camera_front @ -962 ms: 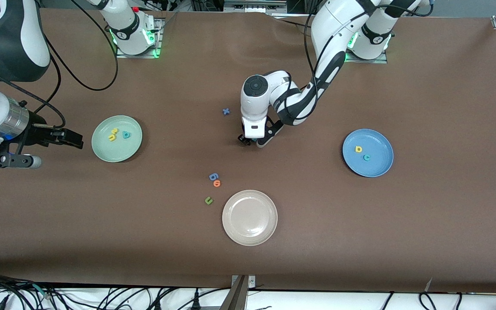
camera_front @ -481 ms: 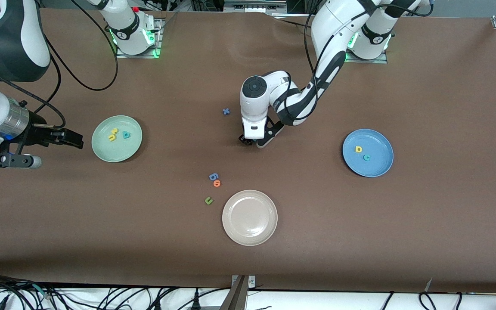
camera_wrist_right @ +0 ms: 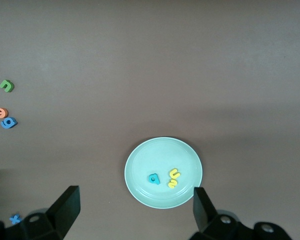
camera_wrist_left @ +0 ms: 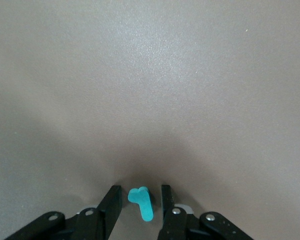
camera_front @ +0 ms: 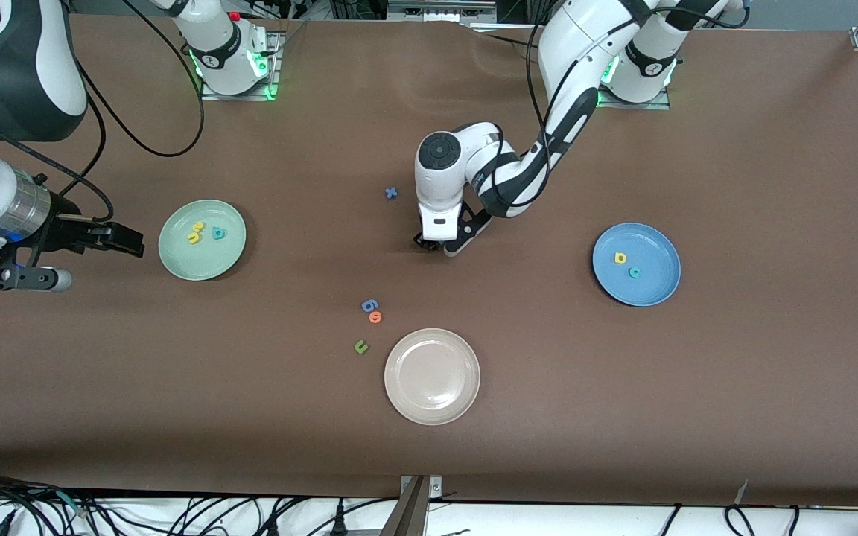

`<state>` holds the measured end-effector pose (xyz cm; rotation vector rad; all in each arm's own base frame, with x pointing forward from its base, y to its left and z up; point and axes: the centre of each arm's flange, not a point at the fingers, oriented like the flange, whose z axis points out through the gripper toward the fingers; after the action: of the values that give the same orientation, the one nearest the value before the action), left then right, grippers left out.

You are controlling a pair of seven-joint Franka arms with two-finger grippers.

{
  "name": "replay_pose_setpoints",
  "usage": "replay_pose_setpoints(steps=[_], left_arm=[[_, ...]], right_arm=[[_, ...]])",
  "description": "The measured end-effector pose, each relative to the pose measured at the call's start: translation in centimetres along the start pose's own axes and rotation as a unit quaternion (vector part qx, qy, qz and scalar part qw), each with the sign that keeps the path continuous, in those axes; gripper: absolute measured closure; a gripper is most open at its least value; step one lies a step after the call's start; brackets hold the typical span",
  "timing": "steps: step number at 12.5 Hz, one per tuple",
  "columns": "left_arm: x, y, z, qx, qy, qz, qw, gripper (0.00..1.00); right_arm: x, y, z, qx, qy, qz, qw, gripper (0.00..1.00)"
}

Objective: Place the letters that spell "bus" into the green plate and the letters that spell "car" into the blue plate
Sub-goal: 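Lower the left gripper onto the teal r letter and grasp it, then lift the teal r and place it on the blue plate with the left gripper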

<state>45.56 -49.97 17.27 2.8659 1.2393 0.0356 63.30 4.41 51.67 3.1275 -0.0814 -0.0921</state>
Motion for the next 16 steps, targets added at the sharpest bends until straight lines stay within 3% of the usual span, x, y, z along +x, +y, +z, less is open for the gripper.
replay_pose_setpoints(steps=[9,16], left_arm=[[-0.05,-0.05,-0.12,0.007,0.002,0.001,1.000,0.79],[-0.08,-0.06,-0.13,0.008,0.003,0.001,1.000,0.81]], right_arm=[[-0.03,0.00,0.22,0.000,-0.002,0.000,1.000,0.00],[-0.05,0.00,0.36,0.000,-0.004,0.000,1.000,0.00]])
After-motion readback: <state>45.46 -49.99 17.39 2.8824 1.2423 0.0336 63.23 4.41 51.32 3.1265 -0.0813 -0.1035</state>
